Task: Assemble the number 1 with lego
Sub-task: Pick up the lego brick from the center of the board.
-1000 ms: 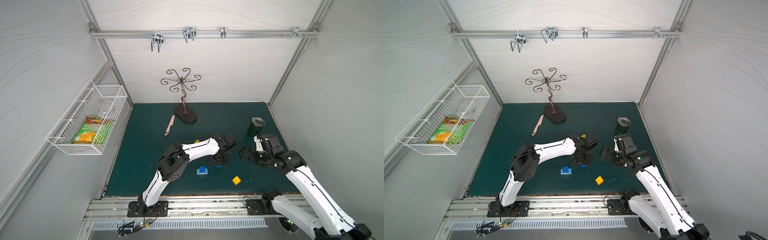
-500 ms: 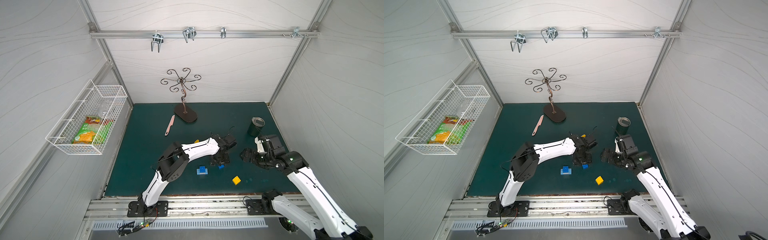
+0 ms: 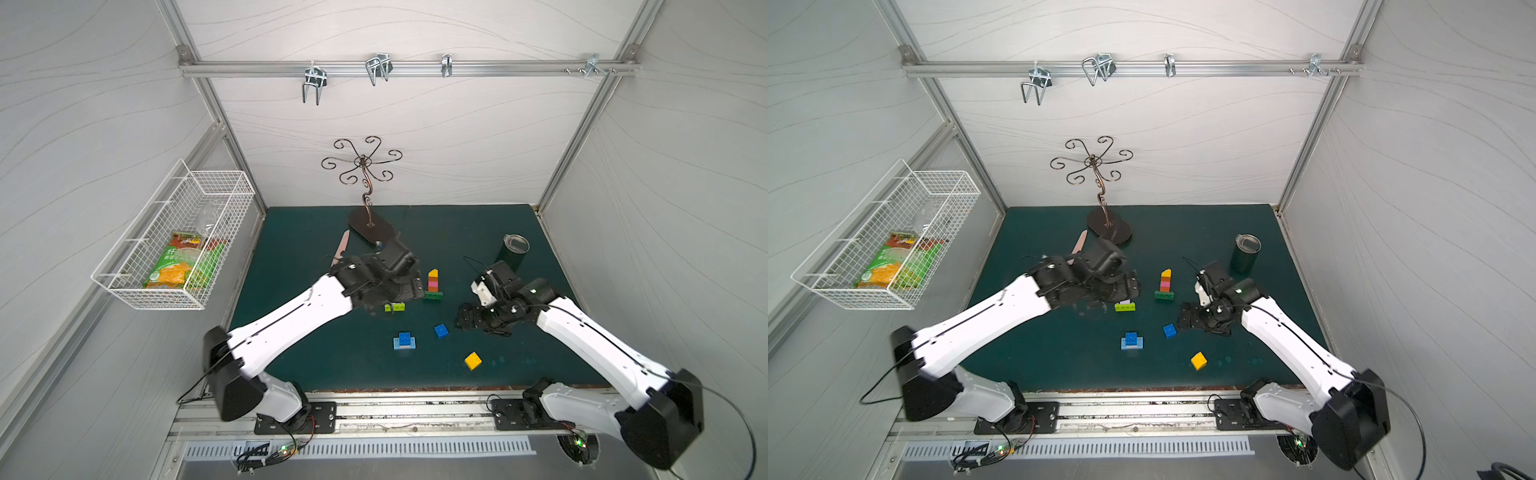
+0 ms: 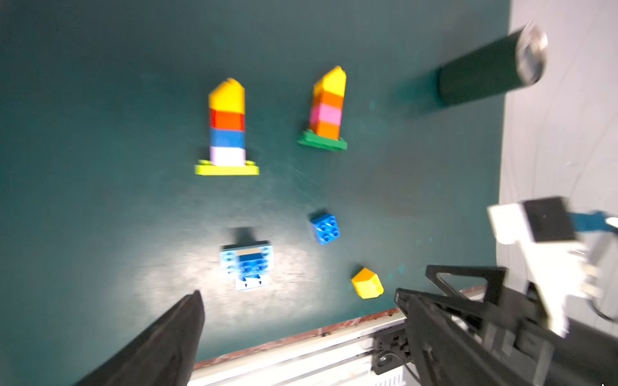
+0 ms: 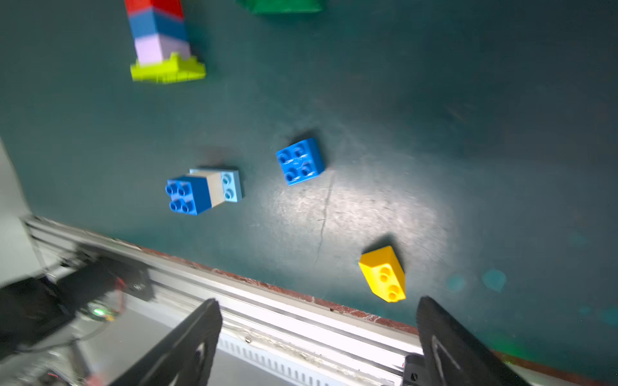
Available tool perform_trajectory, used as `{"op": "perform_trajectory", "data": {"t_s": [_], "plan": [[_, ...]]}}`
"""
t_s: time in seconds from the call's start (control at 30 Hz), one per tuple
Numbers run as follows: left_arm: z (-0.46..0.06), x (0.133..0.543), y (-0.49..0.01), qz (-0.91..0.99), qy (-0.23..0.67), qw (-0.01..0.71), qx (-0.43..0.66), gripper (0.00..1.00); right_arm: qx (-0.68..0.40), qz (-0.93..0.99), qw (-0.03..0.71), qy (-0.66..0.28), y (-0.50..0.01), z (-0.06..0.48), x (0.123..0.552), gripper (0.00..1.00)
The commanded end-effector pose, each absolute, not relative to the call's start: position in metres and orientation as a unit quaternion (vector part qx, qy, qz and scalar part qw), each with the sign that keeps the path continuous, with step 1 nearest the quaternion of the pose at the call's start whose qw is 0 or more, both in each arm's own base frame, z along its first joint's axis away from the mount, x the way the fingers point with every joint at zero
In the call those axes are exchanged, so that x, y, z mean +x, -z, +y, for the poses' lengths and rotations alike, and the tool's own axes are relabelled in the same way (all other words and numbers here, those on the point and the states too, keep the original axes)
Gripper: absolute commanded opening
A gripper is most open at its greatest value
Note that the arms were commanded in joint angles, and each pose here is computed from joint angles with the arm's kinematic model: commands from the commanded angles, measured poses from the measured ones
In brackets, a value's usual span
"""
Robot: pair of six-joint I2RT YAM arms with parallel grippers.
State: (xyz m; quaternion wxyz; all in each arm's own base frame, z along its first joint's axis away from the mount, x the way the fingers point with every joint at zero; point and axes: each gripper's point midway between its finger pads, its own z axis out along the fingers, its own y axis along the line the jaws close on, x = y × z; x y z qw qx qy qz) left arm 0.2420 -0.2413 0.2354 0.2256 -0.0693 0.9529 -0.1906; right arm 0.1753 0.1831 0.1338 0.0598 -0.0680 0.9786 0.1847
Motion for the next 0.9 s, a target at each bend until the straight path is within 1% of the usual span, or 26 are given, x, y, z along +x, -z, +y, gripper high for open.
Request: {"op": "perform_trajectory", "data": {"t_s": [0.0, 0.13, 0.27, 0.37, 0.47, 0.6, 0.67, 0.8, 0.87], "plan": [[-0.187, 0.232, -0.229, 0.956, 0.137, 0.256, -0.042, 1.0, -0.101, 0.98, 0.057, -0.16, -0.123, 0.2, 0.185, 0.9], [-0.126, 0.213, -0.224, 0.953, 0.102, 0.282, -0.038, 0.99, -0.126, 0.98, 0.047, -0.147, -0.108, 0.219, 0.194, 0.87], [-0.095, 0.191, -0.227, 0.94, 0.108, 0.322, -0.016, 0.99, -0.159, 0.98, 0.029, -0.116, -0.09, 0.233, 0.199, 0.84], [-0.08, 0.18, -0.239, 0.923, 0.112, 0.367, -0.005, 1.0, -0.164, 0.983, 0.02, -0.075, -0.073, 0.232, 0.205, 0.81], [-0.078, 0.172, -0.257, 0.905, 0.135, 0.404, 0.015, 1.0, -0.16, 0.985, 0.013, -0.062, -0.062, 0.233, 0.21, 0.76], [-0.065, 0.169, -0.275, 0.892, 0.114, 0.436, 0.029, 1.0, -0.157, 0.986, 0.002, -0.055, -0.051, 0.236, 0.212, 0.68], [-0.06, 0.168, -0.277, 0.889, 0.106, 0.445, 0.027, 1.0, -0.158, 0.986, -0.002, -0.049, -0.047, 0.237, 0.212, 0.67], [-0.059, 0.169, -0.27, 0.877, 0.123, 0.465, 0.007, 1.0, -0.16, 0.986, -0.01, -0.043, -0.04, 0.239, 0.209, 0.67], [-0.051, 0.168, -0.271, 0.873, 0.112, 0.475, -0.005, 1.0, -0.164, 0.986, -0.011, -0.037, -0.037, 0.24, 0.208, 0.66]]}}
